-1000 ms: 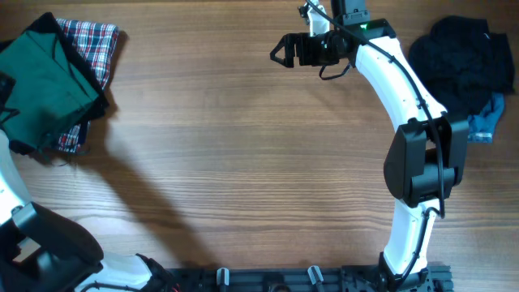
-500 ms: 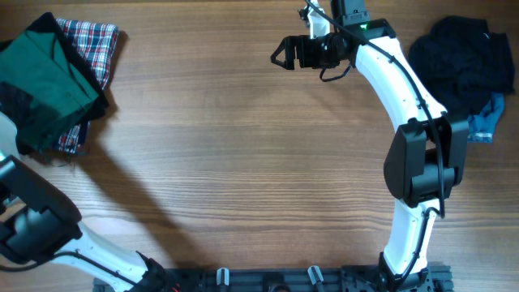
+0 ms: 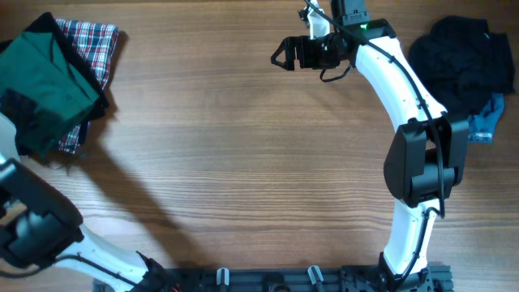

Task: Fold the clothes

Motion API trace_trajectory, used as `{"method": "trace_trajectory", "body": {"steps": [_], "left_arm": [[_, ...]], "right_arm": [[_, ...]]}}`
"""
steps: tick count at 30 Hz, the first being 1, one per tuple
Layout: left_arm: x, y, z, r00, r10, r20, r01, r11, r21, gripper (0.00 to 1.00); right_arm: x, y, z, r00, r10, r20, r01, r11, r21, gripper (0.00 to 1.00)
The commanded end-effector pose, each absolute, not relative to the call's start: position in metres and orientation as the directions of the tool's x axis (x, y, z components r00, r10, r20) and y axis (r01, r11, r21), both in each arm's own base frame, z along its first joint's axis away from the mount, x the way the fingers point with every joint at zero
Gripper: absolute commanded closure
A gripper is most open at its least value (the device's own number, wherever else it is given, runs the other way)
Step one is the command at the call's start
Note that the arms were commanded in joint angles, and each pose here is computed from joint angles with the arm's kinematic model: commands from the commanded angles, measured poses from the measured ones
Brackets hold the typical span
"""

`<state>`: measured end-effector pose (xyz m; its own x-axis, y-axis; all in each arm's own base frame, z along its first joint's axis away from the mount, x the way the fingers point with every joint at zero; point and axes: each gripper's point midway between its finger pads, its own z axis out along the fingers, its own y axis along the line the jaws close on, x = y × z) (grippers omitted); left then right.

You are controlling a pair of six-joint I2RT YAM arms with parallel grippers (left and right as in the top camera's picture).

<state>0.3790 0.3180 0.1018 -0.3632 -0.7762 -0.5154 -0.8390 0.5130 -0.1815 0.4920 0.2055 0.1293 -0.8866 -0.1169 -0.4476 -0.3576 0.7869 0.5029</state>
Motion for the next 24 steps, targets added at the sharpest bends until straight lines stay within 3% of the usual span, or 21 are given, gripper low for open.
{"method": "trace_trajectory", "body": {"steps": [1, 4, 5, 9, 24], "left_arm": [[0.374, 0.301, 0.161, -0.341, -0.759, -0.554, -0.792, 0.549, -0.266, 0.92], [0.364, 0.277, 0.167, -0.37, -0.792, -0.486, -0.776, 0.551, -0.307, 0.88], [0.356, 0.272, 0.16, -0.372, -0.814, -0.446, -0.795, 0.527, -0.3, 0.84], [0.336, 0.269, 0.132, -0.4, -0.844, -0.358, -0.844, 0.491, -0.215, 0.81], [0.342, 0.281, 0.075, -0.418, -0.859, -0.294, -0.866, 0.475, -0.157, 0.78]], "right_arm": [[0.493, 0.204, 0.134, -0.871, -0.133, -0.473, -0.383, 0.786, 0.484, 0.0], [0.492, 0.204, 0.134, -0.872, -0.132, -0.471, -0.381, 0.787, 0.486, 0.0], [0.492, 0.204, 0.134, -0.872, -0.132, -0.471, -0.381, 0.787, 0.486, 0.0], [0.491, 0.204, 0.133, -0.874, -0.138, -0.466, -0.383, 0.787, 0.484, 0.0], [0.489, 0.203, 0.132, -0.876, -0.143, -0.46, -0.383, 0.787, 0.483, 0.01]]}}
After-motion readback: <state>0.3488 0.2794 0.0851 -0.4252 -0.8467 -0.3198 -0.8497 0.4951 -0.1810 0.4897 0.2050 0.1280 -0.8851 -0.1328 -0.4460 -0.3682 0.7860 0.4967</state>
